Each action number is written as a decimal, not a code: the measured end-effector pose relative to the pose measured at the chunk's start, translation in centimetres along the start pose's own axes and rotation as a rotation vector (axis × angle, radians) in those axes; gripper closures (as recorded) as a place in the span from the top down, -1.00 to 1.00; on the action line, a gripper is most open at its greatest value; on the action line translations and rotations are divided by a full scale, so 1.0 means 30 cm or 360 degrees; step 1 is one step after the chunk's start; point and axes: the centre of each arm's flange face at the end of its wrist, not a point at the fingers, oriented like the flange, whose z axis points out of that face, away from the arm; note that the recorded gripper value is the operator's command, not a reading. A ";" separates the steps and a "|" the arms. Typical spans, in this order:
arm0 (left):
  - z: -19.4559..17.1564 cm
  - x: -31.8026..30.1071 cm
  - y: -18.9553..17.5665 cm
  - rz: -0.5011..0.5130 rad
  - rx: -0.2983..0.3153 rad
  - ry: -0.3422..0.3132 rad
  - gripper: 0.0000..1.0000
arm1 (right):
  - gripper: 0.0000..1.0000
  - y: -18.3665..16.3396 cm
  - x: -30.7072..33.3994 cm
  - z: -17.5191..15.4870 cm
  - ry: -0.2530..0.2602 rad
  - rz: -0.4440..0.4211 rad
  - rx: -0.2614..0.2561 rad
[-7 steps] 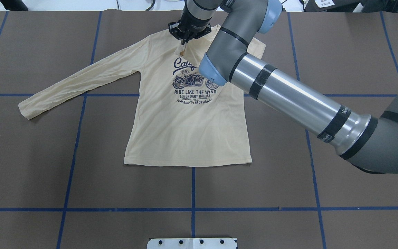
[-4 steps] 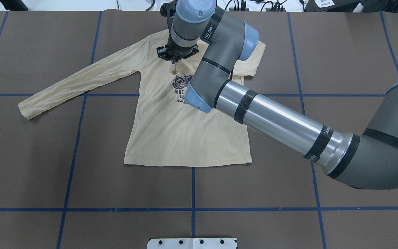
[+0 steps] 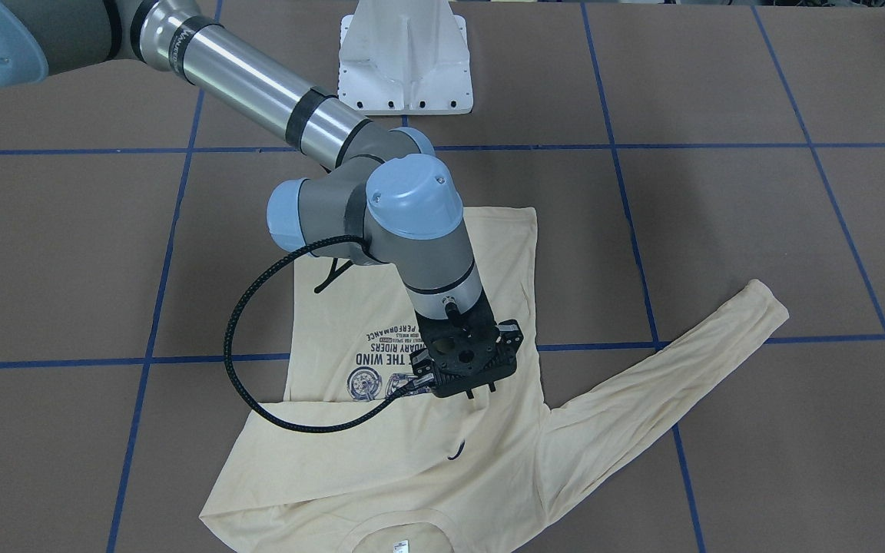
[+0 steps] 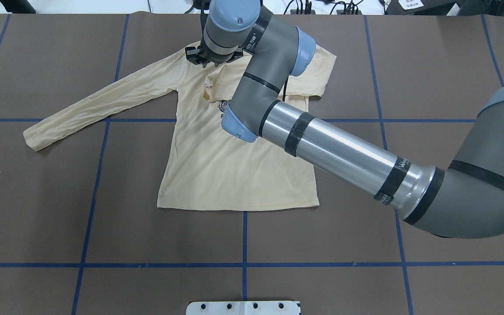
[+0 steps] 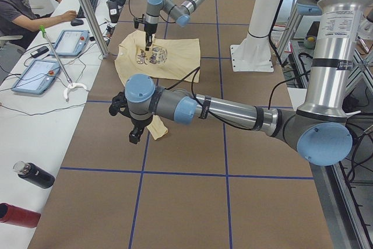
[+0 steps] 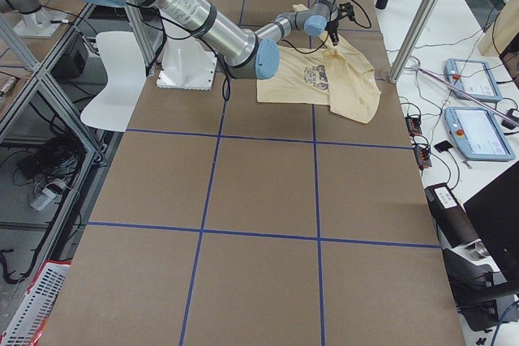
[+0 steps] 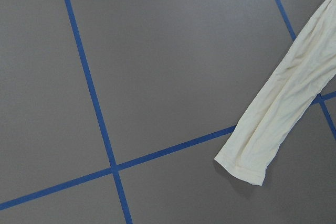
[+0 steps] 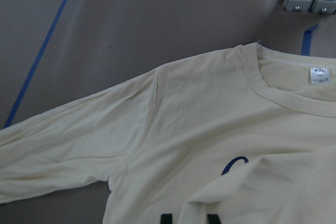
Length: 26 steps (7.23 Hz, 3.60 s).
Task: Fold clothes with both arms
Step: 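Lay the sleeve across the chest below the collar and release it, then raise the right gripper away while the left gripper grasps the other cuff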
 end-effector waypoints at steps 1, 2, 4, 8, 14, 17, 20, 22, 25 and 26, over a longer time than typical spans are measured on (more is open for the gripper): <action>0.007 -0.010 -0.001 0.0000 0.0008 0.0000 0.99 | 0.85 -0.027 -0.044 -0.023 -0.0018 0.0141 0.0043; 0.012 -0.016 -0.003 0.0001 0.0012 0.0000 0.99 | 0.87 -0.044 -0.072 -0.040 -0.0033 0.0258 0.0067; 0.020 -0.001 -0.032 -0.0057 0.0027 0.0006 0.99 | 0.97 -0.055 -0.087 -0.054 -0.0043 0.0370 0.0078; 0.252 0.312 -0.103 -0.0352 0.0104 0.0031 0.99 | 0.98 0.010 0.037 -0.174 0.0165 0.0399 -0.0082; 0.675 0.492 0.112 -0.0578 0.0166 -0.0175 0.98 | 0.98 0.300 0.450 -0.346 0.0309 0.0287 -0.0283; 0.794 0.437 0.109 -0.0584 0.0137 -0.0260 0.78 | 0.98 0.300 0.462 -0.351 0.0307 0.0255 -0.0281; 0.875 0.362 0.135 -0.0575 0.0142 -0.0268 0.63 | 0.98 0.298 0.458 -0.350 0.0305 0.0245 -0.0280; 0.915 0.383 0.143 -0.0553 0.0119 -0.0258 0.55 | 0.98 0.298 0.456 -0.351 0.0302 0.0243 -0.0280; 0.931 0.417 0.140 -0.0532 0.0108 -0.0241 0.01 | 0.98 0.297 0.453 -0.354 0.0298 0.0243 -0.0279; 0.929 0.421 0.138 -0.0529 0.0110 -0.0239 -0.23 | 0.98 0.297 0.452 -0.354 0.0297 0.0243 -0.0278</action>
